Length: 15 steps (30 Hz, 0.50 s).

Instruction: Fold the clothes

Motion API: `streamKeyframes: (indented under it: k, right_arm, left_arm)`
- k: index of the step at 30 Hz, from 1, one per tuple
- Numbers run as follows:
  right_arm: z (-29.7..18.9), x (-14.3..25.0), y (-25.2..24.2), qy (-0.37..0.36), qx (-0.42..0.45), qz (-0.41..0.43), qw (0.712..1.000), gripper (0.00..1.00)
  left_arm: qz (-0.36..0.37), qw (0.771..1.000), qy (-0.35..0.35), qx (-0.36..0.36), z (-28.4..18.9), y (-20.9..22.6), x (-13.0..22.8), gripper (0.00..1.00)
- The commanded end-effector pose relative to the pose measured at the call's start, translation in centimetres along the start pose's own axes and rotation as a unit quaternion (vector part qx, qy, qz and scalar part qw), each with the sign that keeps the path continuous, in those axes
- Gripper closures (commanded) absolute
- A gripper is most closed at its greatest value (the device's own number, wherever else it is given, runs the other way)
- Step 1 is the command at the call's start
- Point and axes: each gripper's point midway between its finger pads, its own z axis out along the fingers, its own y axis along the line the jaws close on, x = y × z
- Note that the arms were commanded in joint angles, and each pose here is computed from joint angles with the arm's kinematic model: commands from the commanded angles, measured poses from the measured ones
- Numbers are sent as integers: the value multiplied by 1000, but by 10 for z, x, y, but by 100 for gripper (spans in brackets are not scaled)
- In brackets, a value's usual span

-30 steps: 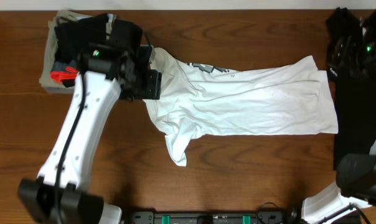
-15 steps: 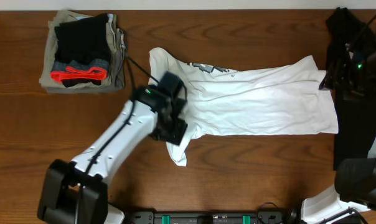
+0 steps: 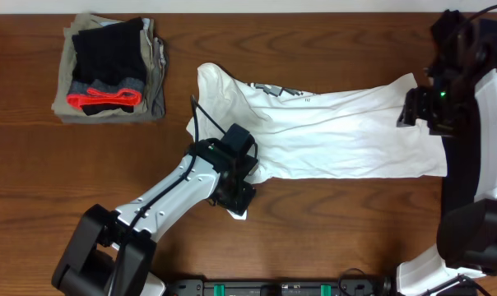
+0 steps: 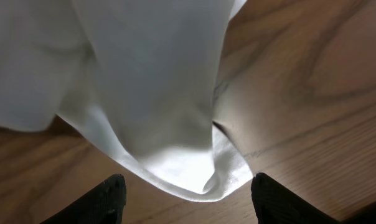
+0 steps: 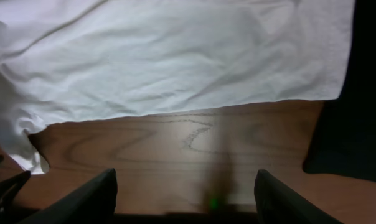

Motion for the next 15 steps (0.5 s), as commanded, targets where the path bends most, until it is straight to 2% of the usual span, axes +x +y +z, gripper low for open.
streamKeyframes:
  k: [1, 7, 10, 15]
  right_arm:
    - [-1, 3, 5, -6, 0, -8, 1000, 31]
    - [5, 3, 4, -4, 1, -8, 1000, 31]
    - [5, 3, 4, -5, 1, -8, 1000, 31]
    - [5, 3, 4, -4, 1, -8, 1000, 31]
  left_arm:
    - [-14, 999, 10, 27, 4, -9, 7, 33]
    - [-19, 997, 19, 67, 8, -26, 12, 35]
    - [-11, 998, 17, 67, 15, -32, 10, 53]
    - [-47, 998, 33, 13, 31, -15, 13, 56]
